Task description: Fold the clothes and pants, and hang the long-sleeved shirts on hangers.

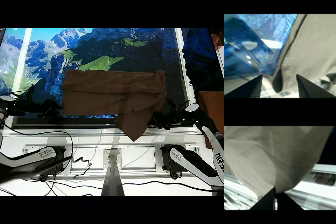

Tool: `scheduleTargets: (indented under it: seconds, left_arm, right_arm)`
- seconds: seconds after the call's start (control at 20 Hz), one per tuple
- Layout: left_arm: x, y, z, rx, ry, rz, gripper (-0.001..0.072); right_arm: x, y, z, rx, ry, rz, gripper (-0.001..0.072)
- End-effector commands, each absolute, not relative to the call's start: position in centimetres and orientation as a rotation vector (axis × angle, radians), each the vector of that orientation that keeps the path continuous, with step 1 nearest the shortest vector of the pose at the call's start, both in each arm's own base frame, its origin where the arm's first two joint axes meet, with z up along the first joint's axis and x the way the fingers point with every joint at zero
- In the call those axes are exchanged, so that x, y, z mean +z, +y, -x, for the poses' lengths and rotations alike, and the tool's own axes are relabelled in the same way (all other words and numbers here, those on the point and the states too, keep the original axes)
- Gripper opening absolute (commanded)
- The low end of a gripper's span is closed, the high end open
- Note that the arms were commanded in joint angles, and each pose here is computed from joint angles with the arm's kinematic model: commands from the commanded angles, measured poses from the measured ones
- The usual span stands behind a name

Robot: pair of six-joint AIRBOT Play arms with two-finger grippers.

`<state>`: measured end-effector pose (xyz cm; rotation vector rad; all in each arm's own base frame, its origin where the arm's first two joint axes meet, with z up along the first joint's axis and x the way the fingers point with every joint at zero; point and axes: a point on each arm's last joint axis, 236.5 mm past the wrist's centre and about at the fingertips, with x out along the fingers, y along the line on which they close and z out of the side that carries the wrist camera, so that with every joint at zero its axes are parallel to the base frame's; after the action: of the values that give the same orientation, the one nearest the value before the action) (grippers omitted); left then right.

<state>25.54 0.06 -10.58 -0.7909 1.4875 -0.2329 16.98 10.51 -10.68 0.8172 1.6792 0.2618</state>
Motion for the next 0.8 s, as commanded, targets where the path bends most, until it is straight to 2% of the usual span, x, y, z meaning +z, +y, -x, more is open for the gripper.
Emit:
scheduleTargets:
  seconds: [0.0,0.2,0.25,0.3,0.35,0.55,0.75]
  left_arm:
    - [-11.6,-0.2,-25.7,-0.247,1.495,0.813,0.0468]
    - [-11.9,-2.3,-25.4,-0.319,1.537,0.835,0.0465]
    - [-11.8,-3.3,-24.9,-0.362,1.566,0.818,0.036]
    - [-11.7,-4.2,-24.5,-0.409,1.584,0.8,0.0137]
    - [-11.3,-5.2,-24.4,-0.463,1.586,0.786,0.0018]
    - [-6.4,-8.9,-27.3,-0.687,1.459,0.855,0.0016]
    - [1.5,-9.2,-34.8,-0.795,1.17,0.932,0.0015]
  right_arm:
    - [-10.8,10.4,-17.3,0.266,1.662,-0.803,0.0017]
    - [-10.8,10.2,-17.9,0.261,1.643,-0.797,0.0017]
    - [-10.6,10.1,-18.3,0.264,1.633,-0.792,0.0017]
    - [-10.2,10.0,-18.8,0.269,1.619,-0.787,0.0017]
    - [-9.7,9.9,-19.6,0.275,1.593,-0.782,0.0017]
    - [-3.8,10.9,-23.9,0.368,1.4,-0.808,0.0017]
    - [4.4,11.1,-29.6,0.428,1.113,-0.824,0.0016]
